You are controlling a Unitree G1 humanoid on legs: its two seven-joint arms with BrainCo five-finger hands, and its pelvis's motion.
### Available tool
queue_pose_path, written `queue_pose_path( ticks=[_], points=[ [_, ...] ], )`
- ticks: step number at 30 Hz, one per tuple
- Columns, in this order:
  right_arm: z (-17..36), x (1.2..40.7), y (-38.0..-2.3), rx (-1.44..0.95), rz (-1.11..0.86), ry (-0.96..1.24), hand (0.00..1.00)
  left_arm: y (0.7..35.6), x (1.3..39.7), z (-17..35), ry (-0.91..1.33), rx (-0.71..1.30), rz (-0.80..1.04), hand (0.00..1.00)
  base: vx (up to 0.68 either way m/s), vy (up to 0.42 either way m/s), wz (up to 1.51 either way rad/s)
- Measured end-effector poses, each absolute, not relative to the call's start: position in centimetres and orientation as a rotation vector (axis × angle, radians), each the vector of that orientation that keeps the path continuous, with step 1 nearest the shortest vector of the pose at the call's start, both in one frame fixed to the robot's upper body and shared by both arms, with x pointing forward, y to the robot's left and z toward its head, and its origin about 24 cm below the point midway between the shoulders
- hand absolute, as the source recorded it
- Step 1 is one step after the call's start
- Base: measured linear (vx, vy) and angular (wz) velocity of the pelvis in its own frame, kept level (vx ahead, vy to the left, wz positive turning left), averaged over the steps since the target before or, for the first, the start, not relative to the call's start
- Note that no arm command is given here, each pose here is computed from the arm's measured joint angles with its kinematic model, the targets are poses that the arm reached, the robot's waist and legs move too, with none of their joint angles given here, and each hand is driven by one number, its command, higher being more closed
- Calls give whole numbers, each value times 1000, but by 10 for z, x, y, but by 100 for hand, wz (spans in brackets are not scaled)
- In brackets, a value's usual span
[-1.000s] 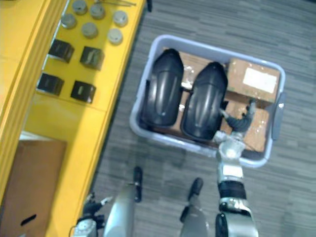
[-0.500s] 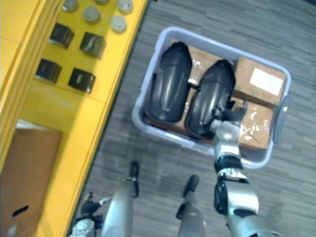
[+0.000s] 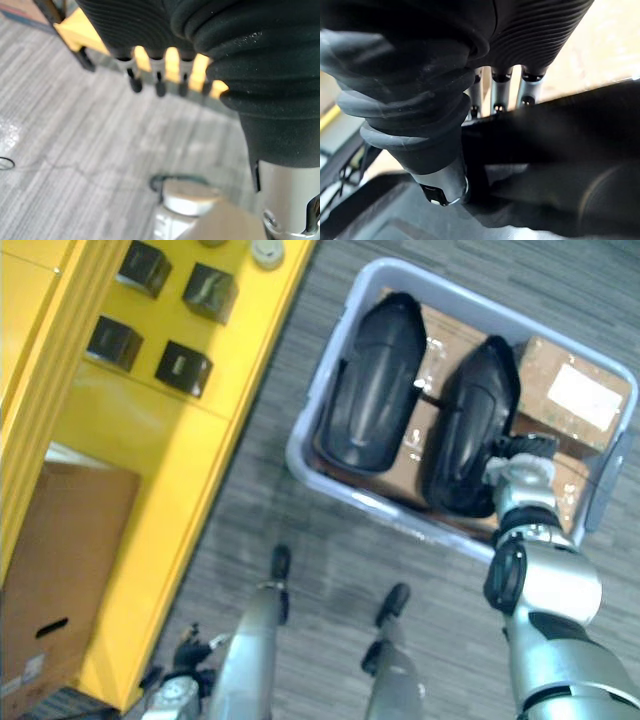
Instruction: Walk over and take plastic housings, then place them on the shelf
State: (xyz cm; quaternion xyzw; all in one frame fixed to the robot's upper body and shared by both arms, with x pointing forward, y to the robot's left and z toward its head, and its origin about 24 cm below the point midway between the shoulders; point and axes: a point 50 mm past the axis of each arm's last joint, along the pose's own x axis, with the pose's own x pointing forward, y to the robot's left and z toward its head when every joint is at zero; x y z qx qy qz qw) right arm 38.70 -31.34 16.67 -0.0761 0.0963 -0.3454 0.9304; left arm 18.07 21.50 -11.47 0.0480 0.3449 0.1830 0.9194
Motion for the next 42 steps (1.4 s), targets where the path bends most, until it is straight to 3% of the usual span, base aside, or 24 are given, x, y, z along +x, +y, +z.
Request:
queue_pose_path(
  ticks=[6, 16, 27, 33, 39, 42],
  points=[
    [171, 386, -316, -395, -709, 170, 100, 215, 182, -114, 703, 96, 371, 0, -53, -3, -2],
    [174, 358, -301, -752, -808, -133, 100, 224, 180, -112, 698, 86, 490, 0, -53, -9, -8],
    [123, 319, -285, -857, -846, -162, 100, 255, 175, -98, 658, 385, 709, 0, -60, -23, -2],
    [127, 319, -274, -875, -840, -211, 100, 259, 212, -47, 359, 417, 766, 0, -31, -9, 5],
    [128, 324, -260, -928, -777, -255, 100, 217, 262, 30, -79, 361, 561, 0, -1, 1, 1],
    [142, 348, -251, -930, -736, -257, 100, 197, 290, 61, -191, 234, 448, 0, -13, 2, -1]
  ],
)
